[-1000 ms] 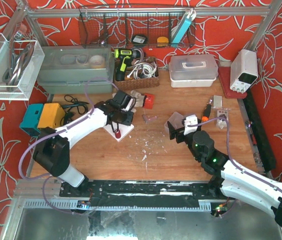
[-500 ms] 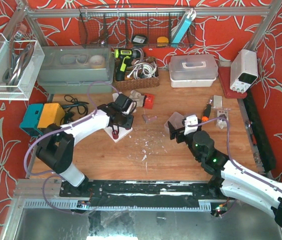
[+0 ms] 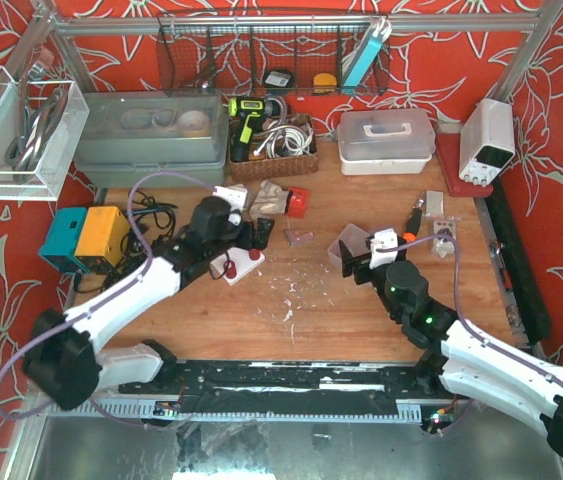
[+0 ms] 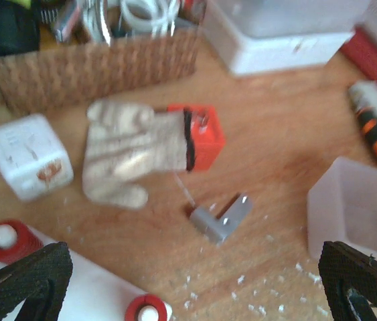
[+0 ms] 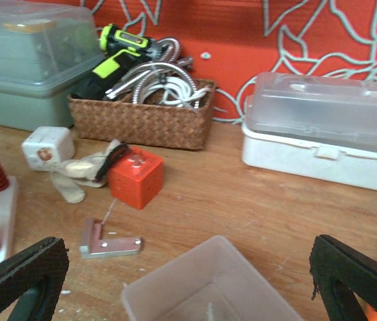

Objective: Install the large spring

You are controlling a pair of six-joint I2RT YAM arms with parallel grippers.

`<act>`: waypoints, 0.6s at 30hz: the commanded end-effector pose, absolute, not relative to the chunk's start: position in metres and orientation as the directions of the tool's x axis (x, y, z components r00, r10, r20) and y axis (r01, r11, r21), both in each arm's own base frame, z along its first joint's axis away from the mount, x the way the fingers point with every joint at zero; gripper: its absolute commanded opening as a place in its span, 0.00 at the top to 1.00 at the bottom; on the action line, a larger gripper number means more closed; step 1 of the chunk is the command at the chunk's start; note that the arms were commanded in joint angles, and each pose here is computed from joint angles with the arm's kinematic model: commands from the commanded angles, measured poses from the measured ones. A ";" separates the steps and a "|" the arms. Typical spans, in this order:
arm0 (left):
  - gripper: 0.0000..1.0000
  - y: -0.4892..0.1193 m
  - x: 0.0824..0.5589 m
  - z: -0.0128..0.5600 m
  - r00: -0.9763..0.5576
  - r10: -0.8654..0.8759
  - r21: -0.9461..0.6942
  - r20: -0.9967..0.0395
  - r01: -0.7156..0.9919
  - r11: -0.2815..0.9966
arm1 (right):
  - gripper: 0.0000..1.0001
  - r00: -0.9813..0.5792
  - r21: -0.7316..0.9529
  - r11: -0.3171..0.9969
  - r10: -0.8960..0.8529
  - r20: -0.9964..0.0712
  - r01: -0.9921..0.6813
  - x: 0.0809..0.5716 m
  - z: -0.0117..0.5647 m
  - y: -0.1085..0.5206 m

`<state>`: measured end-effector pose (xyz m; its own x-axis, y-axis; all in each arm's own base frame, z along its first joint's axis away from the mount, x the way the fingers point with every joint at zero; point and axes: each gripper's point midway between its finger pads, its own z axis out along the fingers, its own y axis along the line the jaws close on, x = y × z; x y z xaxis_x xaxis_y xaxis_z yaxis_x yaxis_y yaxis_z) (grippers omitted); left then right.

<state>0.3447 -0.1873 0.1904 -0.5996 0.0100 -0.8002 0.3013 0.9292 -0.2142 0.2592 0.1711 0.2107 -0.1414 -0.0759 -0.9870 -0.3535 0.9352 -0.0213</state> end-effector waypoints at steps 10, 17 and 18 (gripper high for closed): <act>0.01 -0.087 0.301 0.231 0.128 0.054 0.068 -0.990 0.112 0.991 | 0.01 -0.048 -0.234 0.972 -0.233 -0.971 0.031 0.292 0.255 0.090; 0.01 -0.035 0.311 0.158 -0.075 0.089 0.088 -0.993 0.015 0.996 | 0.01 -0.129 -0.370 0.926 -0.359 -0.924 0.078 0.309 0.230 0.058; 0.01 -0.031 0.313 0.145 -0.113 0.095 0.093 -0.989 0.016 0.996 | 0.01 -0.140 -0.373 0.924 -0.360 -0.923 0.085 0.310 0.223 0.053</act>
<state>0.3085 -0.0474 0.1561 -0.1095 0.0777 -0.9909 0.0458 0.9963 0.0730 0.3046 0.0663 0.2315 -0.1275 -0.3028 -0.9445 0.0640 0.9478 -0.3125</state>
